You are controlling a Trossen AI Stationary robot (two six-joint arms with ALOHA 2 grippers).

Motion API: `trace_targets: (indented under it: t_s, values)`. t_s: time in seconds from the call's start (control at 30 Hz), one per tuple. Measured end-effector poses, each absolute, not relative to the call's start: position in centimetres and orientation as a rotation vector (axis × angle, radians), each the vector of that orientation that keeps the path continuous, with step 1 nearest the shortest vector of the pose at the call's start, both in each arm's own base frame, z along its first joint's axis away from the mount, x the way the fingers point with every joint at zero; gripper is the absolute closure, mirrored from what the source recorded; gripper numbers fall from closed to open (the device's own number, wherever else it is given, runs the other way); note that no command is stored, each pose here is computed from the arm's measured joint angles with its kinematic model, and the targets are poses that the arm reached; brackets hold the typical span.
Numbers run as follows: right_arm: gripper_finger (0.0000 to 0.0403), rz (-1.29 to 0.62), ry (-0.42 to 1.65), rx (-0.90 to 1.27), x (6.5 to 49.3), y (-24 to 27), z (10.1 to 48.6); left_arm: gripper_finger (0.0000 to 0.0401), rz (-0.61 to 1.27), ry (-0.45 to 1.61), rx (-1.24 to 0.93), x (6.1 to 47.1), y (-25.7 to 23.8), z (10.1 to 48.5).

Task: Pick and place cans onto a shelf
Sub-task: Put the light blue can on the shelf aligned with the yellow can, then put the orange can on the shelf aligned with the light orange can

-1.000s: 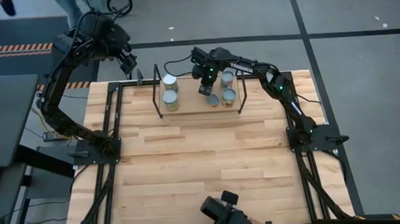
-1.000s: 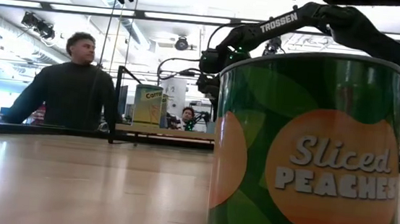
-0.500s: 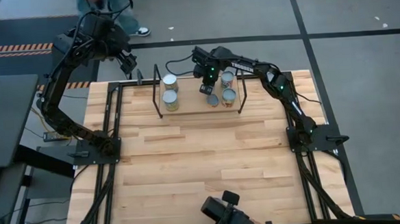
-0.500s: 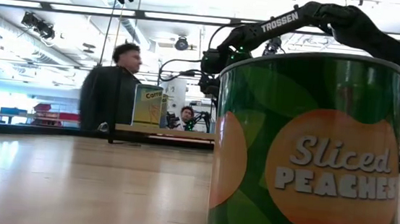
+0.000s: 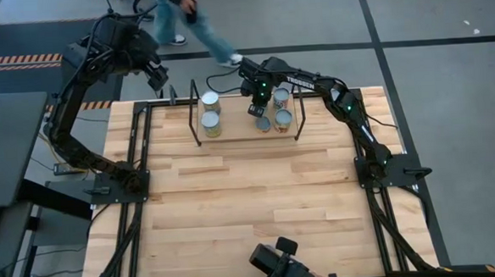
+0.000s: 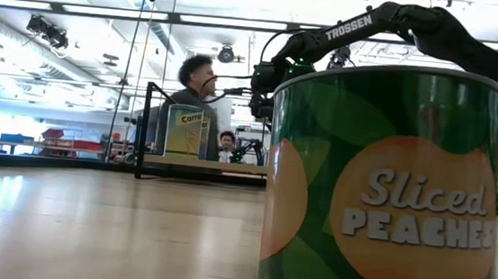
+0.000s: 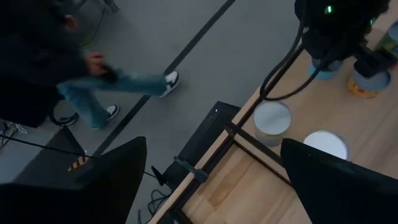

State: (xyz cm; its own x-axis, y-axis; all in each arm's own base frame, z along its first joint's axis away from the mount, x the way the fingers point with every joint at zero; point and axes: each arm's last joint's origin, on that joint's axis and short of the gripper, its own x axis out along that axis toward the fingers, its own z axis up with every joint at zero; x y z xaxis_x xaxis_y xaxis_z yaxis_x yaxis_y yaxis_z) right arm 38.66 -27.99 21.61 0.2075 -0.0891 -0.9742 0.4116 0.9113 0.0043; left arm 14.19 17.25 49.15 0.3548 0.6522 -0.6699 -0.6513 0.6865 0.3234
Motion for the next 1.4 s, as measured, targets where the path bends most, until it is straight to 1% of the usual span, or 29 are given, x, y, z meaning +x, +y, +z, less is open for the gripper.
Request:
trace_targets:
  t_s: [0.27,0.4,0.5,0.63,0.73,0.83,0.93,1.0,1.1,1.27,1.4]
  values:
    - [0.0399,-0.354,1.307,0.260,38.3,-27.7,23.1,0.0025,0.872,0.794,-0.019,14.1,17.0,49.7]
    - [0.0399,-0.341,1.251,0.205,38.0,-26.4,26.0,0.0025,0.886,0.760,-0.027,13.9,16.8,50.0]
    - [0.0399,-0.339,1.165,0.157,38.1,-24.8,28.9,0.0025,0.885,0.725,-0.041,13.6,16.3,50.4]
    - [0.0400,-0.320,1.051,0.099,37.6,-21.2,33.7,0.0025,0.798,0.672,-0.074,13.3,15.2,50.8]
    - [0.0400,-0.244,0.983,0.023,37.6,-17.1,36.7,0.0025,0.755,0.666,-0.066,13.2,14.0,51.0]
    - [0.0400,-0.147,0.950,-0.037,37.6,-12.8,38.6,0.0025,0.684,0.660,-0.068,13.3,12.7,50.9]
    - [0.0394,-0.060,0.959,-0.079,37.5,-9.1,39.4,0.0025,0.568,0.669,-0.100,13.8,11.3,49.8]
    - [0.0383,-0.005,0.986,-0.105,37.6,-6.7,39.5,0.0025,0.506,0.693,-0.114,14.1,10.2,48.8]
    - [0.0355,0.067,1.028,-0.129,37.6,-3.5,39.2,0.0025,0.409,0.737,-0.129,14.6,8.3,46.9]
    - [0.0294,0.155,1.114,-0.147,37.1,1.1,38.7,0.0025,0.288,0.710,-0.235,15.5,4.9,44.6]
    - [0.0242,0.228,1.171,-0.164,36.2,5.3,38.4,0.0025,0.233,0.650,-0.311,16.6,2.2,43.3]
